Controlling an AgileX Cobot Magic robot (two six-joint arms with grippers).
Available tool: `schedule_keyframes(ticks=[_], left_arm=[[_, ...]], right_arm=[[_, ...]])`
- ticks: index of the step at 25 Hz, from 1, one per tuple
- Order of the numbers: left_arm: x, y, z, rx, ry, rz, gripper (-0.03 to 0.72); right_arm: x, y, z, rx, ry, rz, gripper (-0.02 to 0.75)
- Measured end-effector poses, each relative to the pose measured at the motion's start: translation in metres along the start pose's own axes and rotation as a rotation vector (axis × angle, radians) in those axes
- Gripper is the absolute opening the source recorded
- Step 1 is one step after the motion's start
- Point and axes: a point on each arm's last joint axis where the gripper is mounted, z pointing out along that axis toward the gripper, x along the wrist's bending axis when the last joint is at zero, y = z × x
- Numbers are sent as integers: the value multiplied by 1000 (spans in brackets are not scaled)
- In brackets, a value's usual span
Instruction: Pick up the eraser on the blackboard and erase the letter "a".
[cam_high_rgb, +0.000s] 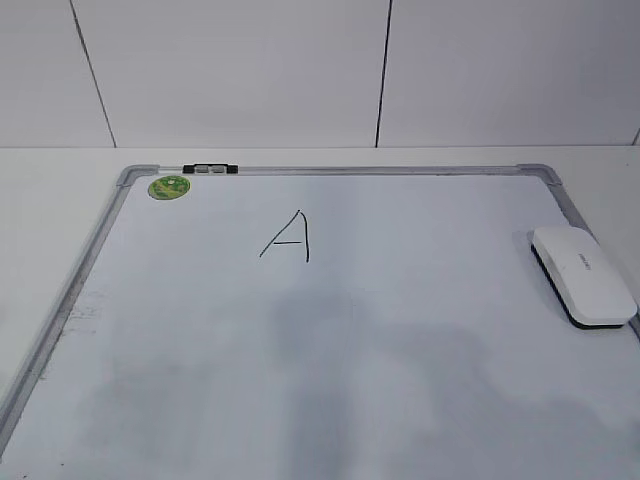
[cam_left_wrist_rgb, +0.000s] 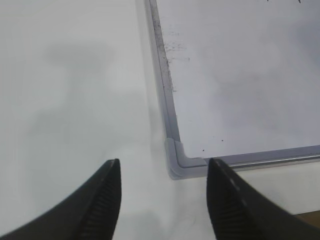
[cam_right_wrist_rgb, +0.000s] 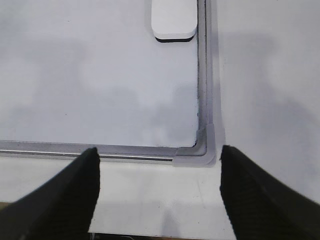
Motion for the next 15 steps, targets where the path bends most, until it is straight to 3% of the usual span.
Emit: schedule_keyframes(ticks=[6, 15], left_arm=[[0, -2, -3, -22, 12, -6, 414], [-4, -20, -26, -220, 39, 3, 414]], right_arm=[[0, 0, 0, 0, -15, 13, 593], [1, -12, -15, -134, -45, 19, 593]])
